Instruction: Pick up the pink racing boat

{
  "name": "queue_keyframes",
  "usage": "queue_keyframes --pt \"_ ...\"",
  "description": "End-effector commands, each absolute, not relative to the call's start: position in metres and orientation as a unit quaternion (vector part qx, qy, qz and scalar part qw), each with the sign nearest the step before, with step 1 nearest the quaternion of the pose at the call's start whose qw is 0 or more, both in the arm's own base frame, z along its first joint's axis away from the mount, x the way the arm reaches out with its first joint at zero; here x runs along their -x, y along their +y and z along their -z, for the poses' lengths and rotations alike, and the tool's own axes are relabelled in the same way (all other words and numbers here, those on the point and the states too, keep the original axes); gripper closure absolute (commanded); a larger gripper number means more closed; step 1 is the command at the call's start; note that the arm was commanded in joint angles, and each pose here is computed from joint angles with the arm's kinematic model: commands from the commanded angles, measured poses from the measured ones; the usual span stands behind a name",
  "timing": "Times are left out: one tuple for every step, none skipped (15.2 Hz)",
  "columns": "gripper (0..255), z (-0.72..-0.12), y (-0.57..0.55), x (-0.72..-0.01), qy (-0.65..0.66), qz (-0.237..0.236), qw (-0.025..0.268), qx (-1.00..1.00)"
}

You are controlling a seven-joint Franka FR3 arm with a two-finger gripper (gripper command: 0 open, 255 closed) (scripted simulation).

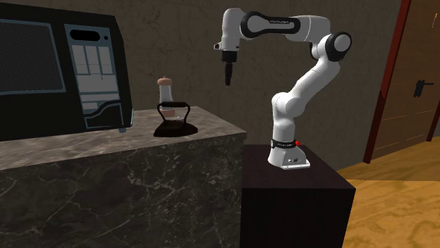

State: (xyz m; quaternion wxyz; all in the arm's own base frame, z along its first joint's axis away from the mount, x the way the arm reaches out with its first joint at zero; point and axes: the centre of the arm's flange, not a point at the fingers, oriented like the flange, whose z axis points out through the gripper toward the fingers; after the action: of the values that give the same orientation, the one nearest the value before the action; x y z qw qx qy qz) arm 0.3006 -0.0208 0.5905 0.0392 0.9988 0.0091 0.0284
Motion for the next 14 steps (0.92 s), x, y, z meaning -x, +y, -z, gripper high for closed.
queue_keyframes --pt "0 -0.590 -0.021 -0.301 0.009 -0.028 0.039 -0.999" --pt "0 -0.587 -0.009 -0.304 -0.013 -0.025 0.036 -0.999" --pt "0 -0.583 0.002 -0.307 -0.035 -0.021 0.032 -0.999" --pt "0 -0.579 0.014 -0.311 -0.058 -0.017 0.029 -0.998" --pt "0 -0.576 0.025 -0.316 -0.080 -0.013 0.025 -0.996" --pt "0 -0.572 0.036 -0.321 -0.102 -0.009 0.022 -0.995" --pt "0 -0.569 0.047 -0.327 -0.124 -0.005 0.018 -0.992" --pt "0 -0.566 0.057 -0.333 -0.146 -0.002 0.015 -0.989" --pt "0 -0.562 0.067 -0.339 -0.168 0.002 0.011 -0.986" --pt "0 -0.559 0.077 -0.346 -0.190 0.006 0.008 -0.982" --pt "0 -0.556 0.087 -0.353 -0.212 0.010 0.004 -0.977" --pt "0 -0.552 0.097 -0.361 -0.233 0.014 0.000 -0.972" --pt "0 -0.549 0.106 -0.369 -0.255 0.018 -0.003 -0.967" --pt "0 -0.546 0.114 -0.378 -0.276 0.022 -0.007 -0.961"
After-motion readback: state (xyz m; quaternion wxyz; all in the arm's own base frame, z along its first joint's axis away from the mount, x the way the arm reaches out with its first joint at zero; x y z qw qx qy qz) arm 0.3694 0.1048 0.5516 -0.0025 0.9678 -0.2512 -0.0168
